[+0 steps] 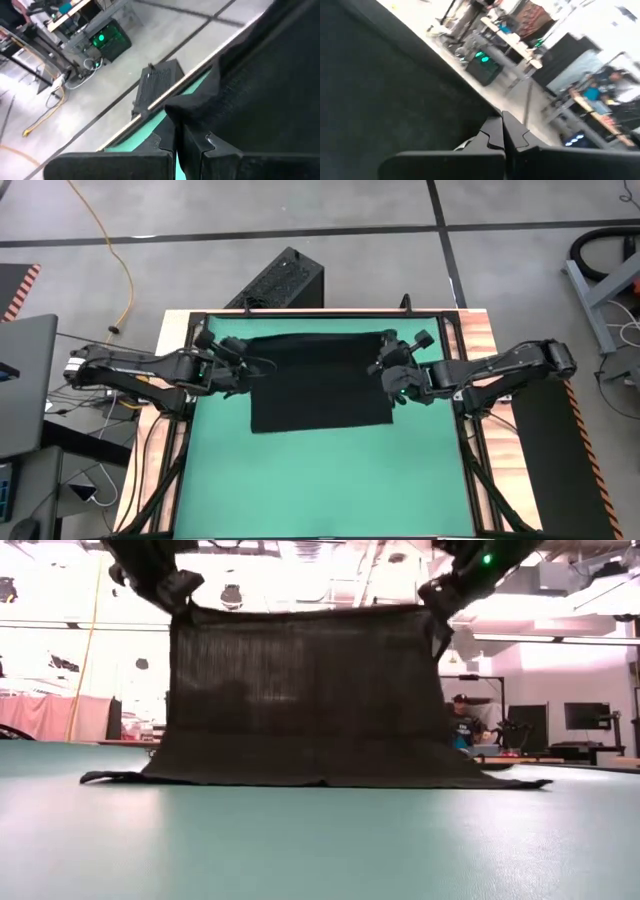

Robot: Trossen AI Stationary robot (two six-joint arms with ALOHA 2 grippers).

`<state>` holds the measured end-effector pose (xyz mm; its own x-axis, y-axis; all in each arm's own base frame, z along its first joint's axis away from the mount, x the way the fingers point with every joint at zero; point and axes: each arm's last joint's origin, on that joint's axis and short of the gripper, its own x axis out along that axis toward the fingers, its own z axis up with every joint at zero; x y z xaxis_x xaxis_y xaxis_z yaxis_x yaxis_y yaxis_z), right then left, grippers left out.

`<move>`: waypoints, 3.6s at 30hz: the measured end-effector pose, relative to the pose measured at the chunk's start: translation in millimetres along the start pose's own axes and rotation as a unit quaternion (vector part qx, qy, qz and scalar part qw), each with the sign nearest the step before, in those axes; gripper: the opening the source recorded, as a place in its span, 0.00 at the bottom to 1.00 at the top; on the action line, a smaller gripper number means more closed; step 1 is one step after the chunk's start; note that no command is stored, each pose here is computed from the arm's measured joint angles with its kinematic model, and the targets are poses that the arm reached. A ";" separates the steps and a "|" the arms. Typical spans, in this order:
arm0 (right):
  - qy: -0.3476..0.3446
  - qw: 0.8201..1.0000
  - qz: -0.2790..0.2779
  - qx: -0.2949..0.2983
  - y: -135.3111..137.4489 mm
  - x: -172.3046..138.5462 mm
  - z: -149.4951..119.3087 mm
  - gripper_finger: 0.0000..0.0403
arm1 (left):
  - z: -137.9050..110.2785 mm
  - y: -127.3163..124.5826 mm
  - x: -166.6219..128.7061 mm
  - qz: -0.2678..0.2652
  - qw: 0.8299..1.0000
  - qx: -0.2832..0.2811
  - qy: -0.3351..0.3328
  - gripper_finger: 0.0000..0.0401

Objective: Roll towel
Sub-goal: Roll the black towel

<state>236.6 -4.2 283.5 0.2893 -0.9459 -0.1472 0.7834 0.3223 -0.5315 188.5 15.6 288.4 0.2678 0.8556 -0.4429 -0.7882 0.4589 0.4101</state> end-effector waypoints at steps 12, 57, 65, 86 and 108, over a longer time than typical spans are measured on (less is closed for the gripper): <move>0.044 0.995 0.085 0.031 11.6 2.2 -30.9 0.00 | -33.4 -16.5 21.3 -0.028 0.999 0.003 0.032 0.00; 0.179 0.899 0.399 0.035 32.9 -70.3 -68.6 0.26 | -78.0 -67.2 3.4 -0.298 0.954 0.024 0.008 0.36; 0.166 0.897 0.410 0.019 33.4 -76.0 -68.9 0.29 | -74.6 -63.9 13.7 -0.299 0.953 0.057 0.011 0.36; 0.163 0.897 0.411 0.011 33.3 -75.3 -69.0 0.30 | -110.7 -44.3 74.7 -0.283 0.956 0.025 0.070 0.35; 0.164 0.895 0.415 0.018 34.0 -76.0 -68.0 0.30 | -118.2 -61.6 102.1 -0.330 0.938 0.062 0.087 0.22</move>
<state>203.8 76.0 219.8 0.6076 -0.3387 -0.7184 0.3929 0.9142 -0.0988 198.9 46.4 123.7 0.5719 0.3291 -0.7514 -0.4089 0.9084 0.0866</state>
